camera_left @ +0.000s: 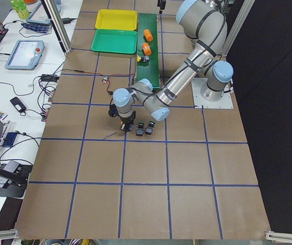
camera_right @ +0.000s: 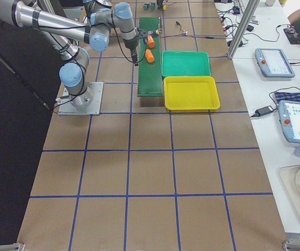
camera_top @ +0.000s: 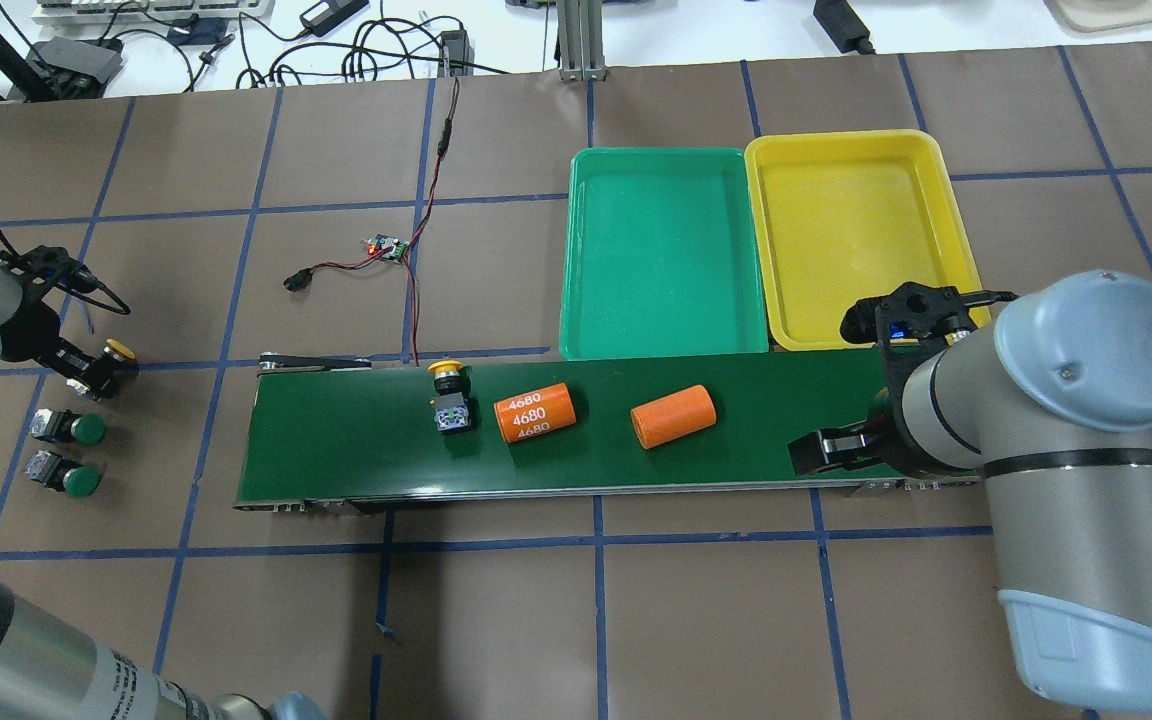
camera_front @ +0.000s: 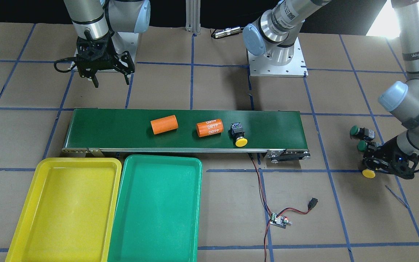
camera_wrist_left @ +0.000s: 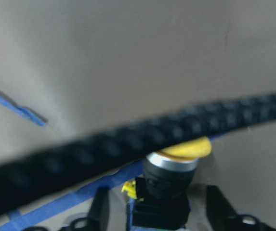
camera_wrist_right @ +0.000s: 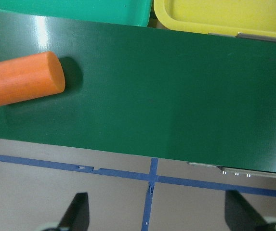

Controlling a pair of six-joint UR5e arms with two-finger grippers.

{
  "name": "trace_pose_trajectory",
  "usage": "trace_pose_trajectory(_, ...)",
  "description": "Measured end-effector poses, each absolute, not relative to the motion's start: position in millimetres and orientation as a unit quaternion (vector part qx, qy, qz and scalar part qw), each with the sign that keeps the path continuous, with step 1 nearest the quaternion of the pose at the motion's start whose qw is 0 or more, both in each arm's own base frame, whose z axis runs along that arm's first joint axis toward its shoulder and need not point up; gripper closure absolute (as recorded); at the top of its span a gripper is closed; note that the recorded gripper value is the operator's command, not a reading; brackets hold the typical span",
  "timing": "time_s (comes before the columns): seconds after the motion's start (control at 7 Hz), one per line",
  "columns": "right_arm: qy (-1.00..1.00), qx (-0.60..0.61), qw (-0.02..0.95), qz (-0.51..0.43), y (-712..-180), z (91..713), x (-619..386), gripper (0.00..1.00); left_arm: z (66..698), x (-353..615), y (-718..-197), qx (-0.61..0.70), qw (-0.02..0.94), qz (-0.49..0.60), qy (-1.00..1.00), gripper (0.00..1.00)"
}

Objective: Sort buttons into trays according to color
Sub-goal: 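Grasp the second yellow-capped button with the left gripper and set it on the belt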

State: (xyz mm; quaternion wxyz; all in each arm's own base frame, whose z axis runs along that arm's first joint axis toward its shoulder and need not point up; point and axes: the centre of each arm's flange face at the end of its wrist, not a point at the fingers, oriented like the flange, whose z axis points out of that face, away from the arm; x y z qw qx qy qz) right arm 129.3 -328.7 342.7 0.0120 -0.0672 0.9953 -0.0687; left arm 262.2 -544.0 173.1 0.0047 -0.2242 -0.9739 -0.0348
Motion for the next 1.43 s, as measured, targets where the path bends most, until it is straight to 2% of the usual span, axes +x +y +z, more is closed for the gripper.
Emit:
trace_pose_trajectory(0.29,0.997,-0.066,0.016,-0.036,-341,322,129,0.0,202,239,-546,-0.185,0.01,-0.04,-0.982,1.0)
trace_pose_trajectory(0.57,0.998,-0.056,0.03,-0.012,-349,306,131,0.0,252,140,-551,-0.136,0.016,-0.05,-0.989,1.0)
trace_pose_trajectory(0.86,0.998,-0.052,0.034,-0.009,-352,304,131,0.0,280,19,-523,-0.091,0.016,-0.054,-0.994,1.0)
trace_pose_trajectory(1.29,0.998,-0.053,0.035,-0.03,-357,310,133,0.0,273,-92,-475,-0.013,0.007,-0.066,-0.998,1.0)
trace_pose_trajectory(1.43,0.997,-0.054,0.033,-0.033,-358,311,132,0.0,268,-113,-471,0.01,0.009,-0.069,-0.998,0.43)
